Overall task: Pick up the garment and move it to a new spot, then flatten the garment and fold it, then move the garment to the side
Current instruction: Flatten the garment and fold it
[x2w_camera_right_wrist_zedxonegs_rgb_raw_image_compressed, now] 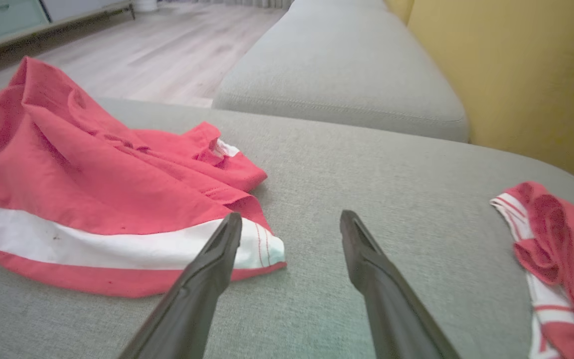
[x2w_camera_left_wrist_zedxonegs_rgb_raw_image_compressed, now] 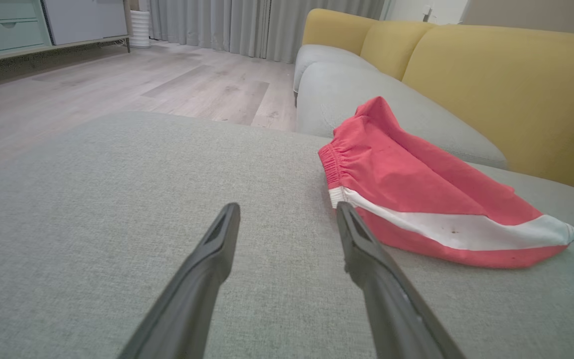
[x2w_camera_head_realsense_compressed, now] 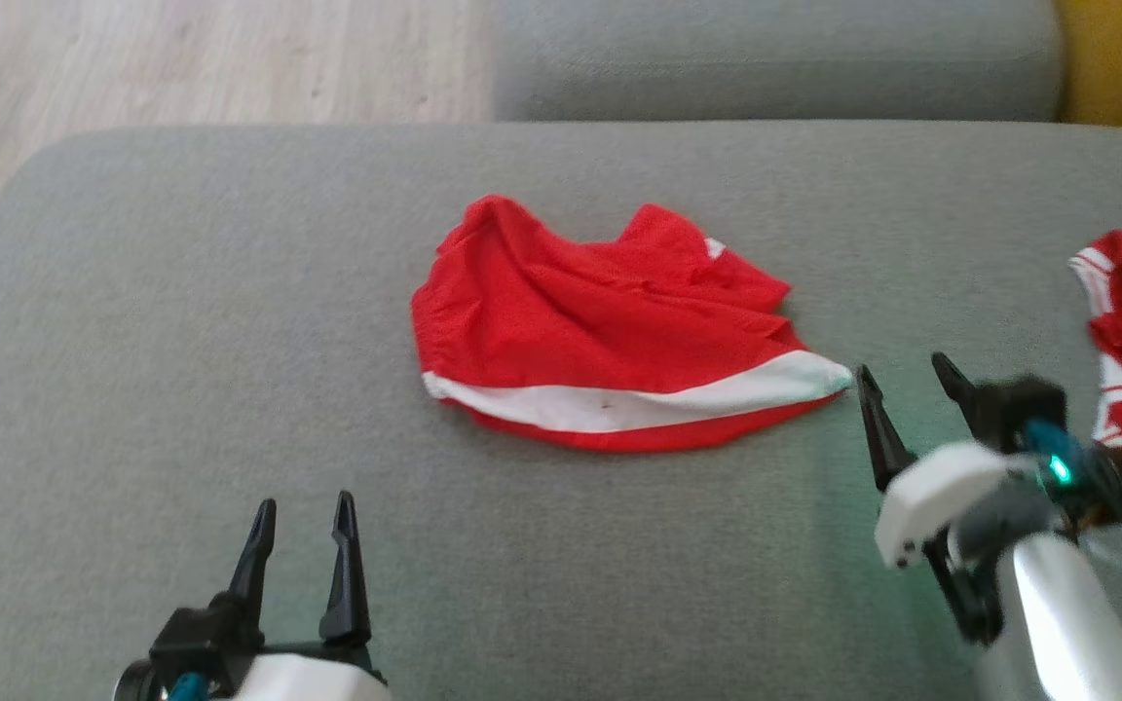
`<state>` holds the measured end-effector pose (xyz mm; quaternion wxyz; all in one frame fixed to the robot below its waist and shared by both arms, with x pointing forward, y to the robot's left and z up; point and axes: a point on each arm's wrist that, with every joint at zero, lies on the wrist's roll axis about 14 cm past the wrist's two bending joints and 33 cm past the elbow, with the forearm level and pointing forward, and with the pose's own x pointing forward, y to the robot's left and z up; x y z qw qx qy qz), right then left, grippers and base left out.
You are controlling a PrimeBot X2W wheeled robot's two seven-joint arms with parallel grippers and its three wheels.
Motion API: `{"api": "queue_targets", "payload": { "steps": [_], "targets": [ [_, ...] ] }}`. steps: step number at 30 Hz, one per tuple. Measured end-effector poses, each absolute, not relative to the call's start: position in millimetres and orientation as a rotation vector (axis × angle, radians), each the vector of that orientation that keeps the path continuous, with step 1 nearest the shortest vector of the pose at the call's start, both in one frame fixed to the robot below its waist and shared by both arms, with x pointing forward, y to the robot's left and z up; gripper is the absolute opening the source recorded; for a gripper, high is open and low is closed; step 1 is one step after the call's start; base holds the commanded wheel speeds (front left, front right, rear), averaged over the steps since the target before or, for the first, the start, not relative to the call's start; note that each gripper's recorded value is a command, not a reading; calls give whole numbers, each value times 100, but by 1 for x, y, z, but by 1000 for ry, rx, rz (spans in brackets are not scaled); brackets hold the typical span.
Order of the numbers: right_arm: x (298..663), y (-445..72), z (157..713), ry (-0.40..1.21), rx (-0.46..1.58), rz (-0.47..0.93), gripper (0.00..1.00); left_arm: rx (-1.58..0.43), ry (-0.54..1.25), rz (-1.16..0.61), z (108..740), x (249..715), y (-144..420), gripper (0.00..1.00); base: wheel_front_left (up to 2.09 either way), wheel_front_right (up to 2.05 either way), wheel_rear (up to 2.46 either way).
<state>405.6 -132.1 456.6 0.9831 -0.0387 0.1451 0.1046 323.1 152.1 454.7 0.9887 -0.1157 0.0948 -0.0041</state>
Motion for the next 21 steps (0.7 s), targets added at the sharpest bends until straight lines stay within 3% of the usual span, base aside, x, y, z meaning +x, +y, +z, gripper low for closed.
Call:
{"api": "queue_targets", "payload": {
  "steps": [8, 21],
  "targets": [
    [433, -123, 407, 566, -116, 292, 100, -237, 220, 49, 444, 323, 166, 100, 0, 0, 0],
    [424, -99, 378, 720, -45, 397, 100, -225, 233, 69, 438, 324, 172, 100, 0, 0, 0]
  ]
}}
